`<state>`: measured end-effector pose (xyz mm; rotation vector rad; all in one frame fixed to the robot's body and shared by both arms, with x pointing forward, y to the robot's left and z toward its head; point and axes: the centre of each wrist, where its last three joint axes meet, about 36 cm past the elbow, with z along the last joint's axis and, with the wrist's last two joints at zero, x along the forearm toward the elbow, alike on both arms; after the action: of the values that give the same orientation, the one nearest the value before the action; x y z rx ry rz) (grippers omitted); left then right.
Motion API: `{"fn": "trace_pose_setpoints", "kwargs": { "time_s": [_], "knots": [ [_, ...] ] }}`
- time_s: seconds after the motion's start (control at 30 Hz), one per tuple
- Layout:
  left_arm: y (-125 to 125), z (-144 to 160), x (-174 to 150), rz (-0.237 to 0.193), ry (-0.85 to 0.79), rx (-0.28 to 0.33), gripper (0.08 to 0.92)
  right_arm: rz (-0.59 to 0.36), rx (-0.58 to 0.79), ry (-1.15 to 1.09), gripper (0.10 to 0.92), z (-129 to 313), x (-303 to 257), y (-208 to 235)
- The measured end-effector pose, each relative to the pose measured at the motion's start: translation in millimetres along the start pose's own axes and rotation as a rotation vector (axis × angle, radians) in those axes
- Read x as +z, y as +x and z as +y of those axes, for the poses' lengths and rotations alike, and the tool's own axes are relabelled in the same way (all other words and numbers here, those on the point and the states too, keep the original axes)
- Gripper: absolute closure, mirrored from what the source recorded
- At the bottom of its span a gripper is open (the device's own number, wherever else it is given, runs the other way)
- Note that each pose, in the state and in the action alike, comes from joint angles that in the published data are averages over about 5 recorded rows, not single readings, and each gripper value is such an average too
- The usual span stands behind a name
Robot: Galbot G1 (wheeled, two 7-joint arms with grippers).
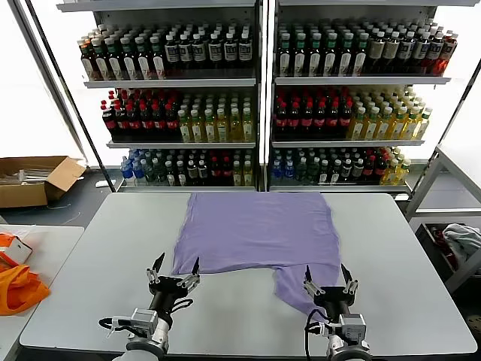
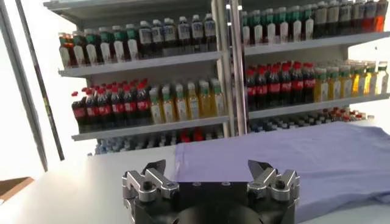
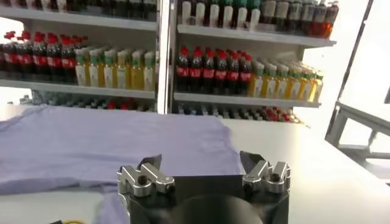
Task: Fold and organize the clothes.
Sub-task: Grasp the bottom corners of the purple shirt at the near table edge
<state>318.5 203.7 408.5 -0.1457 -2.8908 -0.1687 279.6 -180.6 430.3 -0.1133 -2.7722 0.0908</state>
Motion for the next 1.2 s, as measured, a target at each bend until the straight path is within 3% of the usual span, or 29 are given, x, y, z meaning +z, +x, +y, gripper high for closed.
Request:
{"fn": "trace_pose_setpoints", "kwargs": {
  "time_s": [0.6, 1.2],
  "knots": [
    [-27, 24, 11, 0.138, -0.003, -0.003, 0.177, 0.118, 0.012, -0.041, 0.2, 17, 8, 12],
    [-55, 30, 15, 0.183, 0.046, 0.032, 0.177, 0.187, 0.018, -0.055, 0.2, 25, 17, 10]
  ]
}}
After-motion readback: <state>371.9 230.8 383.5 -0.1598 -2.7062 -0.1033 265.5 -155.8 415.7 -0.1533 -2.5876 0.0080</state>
